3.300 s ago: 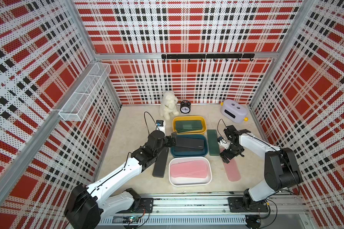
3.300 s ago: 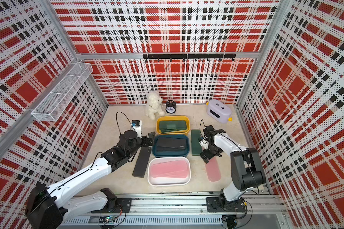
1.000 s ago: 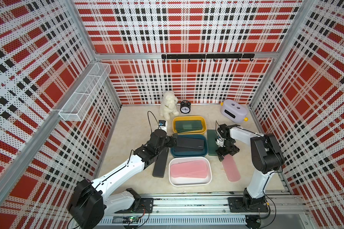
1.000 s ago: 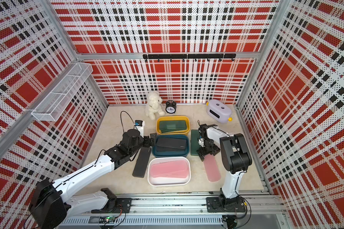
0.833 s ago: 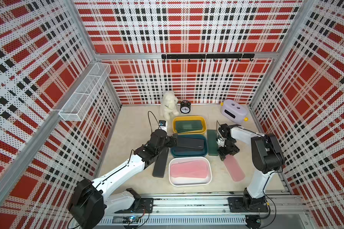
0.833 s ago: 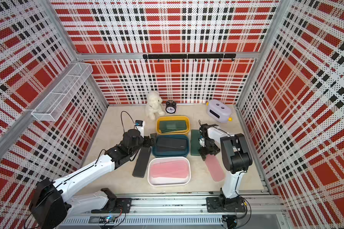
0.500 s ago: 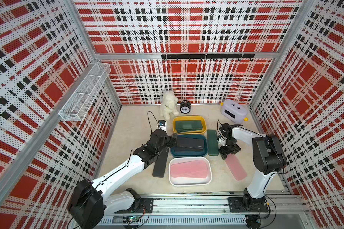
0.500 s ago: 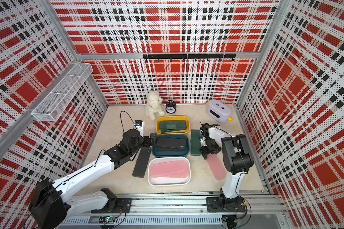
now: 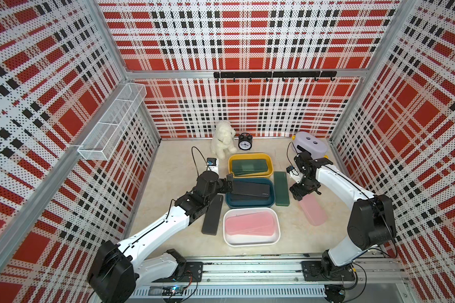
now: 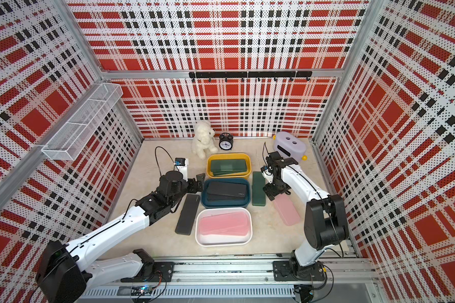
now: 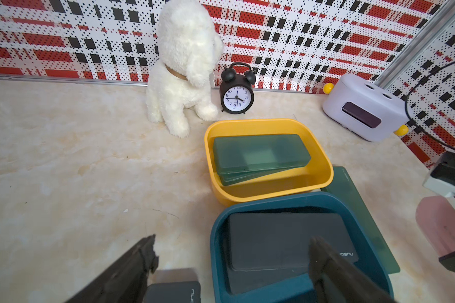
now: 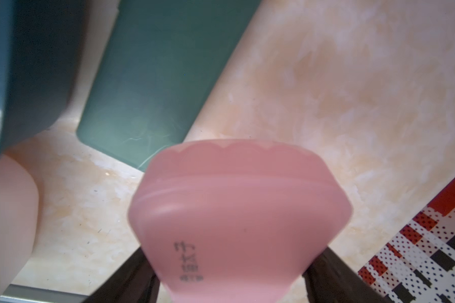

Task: Place the pencil cases by color into the storage box
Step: Pick up the pencil case from the center of the board, then place the pencil case at the storage box.

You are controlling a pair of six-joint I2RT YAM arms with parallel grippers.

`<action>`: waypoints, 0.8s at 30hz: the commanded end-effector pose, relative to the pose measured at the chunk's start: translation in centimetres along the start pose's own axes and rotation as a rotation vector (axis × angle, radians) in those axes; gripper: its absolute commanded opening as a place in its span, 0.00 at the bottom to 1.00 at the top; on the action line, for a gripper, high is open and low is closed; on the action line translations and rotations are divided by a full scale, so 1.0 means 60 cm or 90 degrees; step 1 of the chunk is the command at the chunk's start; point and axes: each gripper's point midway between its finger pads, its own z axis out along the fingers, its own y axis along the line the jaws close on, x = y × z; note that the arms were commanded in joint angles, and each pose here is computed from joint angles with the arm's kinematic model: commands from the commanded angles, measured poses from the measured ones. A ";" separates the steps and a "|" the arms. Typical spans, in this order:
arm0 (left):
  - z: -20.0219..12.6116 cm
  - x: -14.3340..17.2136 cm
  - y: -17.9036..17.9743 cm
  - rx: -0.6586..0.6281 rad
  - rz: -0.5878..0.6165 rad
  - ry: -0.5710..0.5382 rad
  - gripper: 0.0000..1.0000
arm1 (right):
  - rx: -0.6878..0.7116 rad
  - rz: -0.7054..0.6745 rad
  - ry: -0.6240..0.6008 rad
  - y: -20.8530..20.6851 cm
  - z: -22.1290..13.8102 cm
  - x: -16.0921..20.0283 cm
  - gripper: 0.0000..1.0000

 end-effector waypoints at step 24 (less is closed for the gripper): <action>-0.022 -0.062 0.086 -0.091 -0.066 -0.054 0.95 | 0.033 -0.459 -0.090 0.254 -0.135 -0.097 0.59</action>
